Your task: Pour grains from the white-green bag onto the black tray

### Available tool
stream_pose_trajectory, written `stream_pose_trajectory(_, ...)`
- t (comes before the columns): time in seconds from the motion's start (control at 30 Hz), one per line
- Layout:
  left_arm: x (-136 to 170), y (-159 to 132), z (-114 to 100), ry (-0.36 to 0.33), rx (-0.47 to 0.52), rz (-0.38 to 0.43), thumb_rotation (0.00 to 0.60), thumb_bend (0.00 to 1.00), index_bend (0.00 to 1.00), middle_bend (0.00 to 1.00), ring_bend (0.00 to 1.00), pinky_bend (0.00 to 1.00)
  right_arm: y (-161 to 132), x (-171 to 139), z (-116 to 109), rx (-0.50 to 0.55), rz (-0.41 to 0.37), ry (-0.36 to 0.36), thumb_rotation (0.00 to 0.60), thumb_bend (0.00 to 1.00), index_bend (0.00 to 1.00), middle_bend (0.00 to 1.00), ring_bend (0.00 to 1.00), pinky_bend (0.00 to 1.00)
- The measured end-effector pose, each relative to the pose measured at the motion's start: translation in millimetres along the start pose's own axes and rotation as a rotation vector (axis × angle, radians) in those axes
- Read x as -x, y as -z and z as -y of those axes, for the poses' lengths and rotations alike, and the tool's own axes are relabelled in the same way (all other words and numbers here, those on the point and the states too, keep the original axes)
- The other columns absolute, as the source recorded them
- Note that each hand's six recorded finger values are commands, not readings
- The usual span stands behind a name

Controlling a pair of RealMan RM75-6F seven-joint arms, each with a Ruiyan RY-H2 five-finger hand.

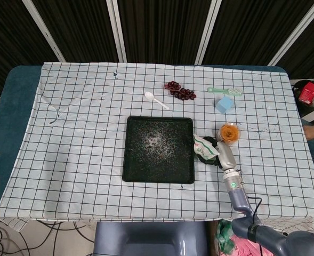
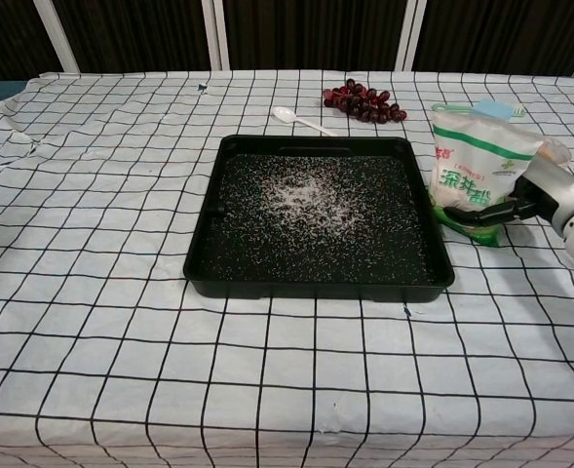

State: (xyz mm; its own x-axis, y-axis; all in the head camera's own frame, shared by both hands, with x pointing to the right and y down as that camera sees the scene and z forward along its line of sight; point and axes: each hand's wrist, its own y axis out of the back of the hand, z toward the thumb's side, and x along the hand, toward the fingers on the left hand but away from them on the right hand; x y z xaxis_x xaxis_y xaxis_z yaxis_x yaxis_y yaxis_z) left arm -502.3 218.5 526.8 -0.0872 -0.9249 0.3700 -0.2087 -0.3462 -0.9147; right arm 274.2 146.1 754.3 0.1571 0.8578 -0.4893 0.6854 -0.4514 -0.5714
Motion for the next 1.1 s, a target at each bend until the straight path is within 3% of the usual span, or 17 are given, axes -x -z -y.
stream_pose_trajectory(0.1, 0.0, 0.1, 0.0, 0.000, 0.001, -0.002, 0.600, 0.61, 0.23, 0.05, 0.00, 0.00, -0.1, 0.3, -0.3, 0.003, -0.002, -0.003, 0.600, 0.40, 0.43, 0.41, 0.51, 0.53)
stream_pose_trajectory(0.6, 0.2, -0.5, -0.3, -0.001, 0.004, -0.001, 0.600, 0.61, 0.22, 0.05, 0.00, 0.00, -11.7, 4.2, -16.3, -0.018, -0.047, 0.023, 0.600, 0.40, 0.46, 0.43, 0.54, 0.59)
stream_pose_trajectory(0.8, 0.3, -1.2, -1.1, -0.005, 0.006, 0.002, 0.600, 0.61, 0.22, 0.05, 0.00, 0.00, -18.9, 4.6, -31.5, -0.083, -0.070, 0.014, 0.600, 0.40, 0.46, 0.44, 0.54, 0.59)
stream_pose_trajectory(1.1, 0.4, -1.4, -2.0, -0.010, 0.012, 0.004, 0.600, 0.61, 0.22, 0.05, 0.00, 0.00, -48.6, -2.3, -61.1, -0.281, -0.104, -0.092, 0.600, 0.40, 0.46, 0.43, 0.54, 0.59)
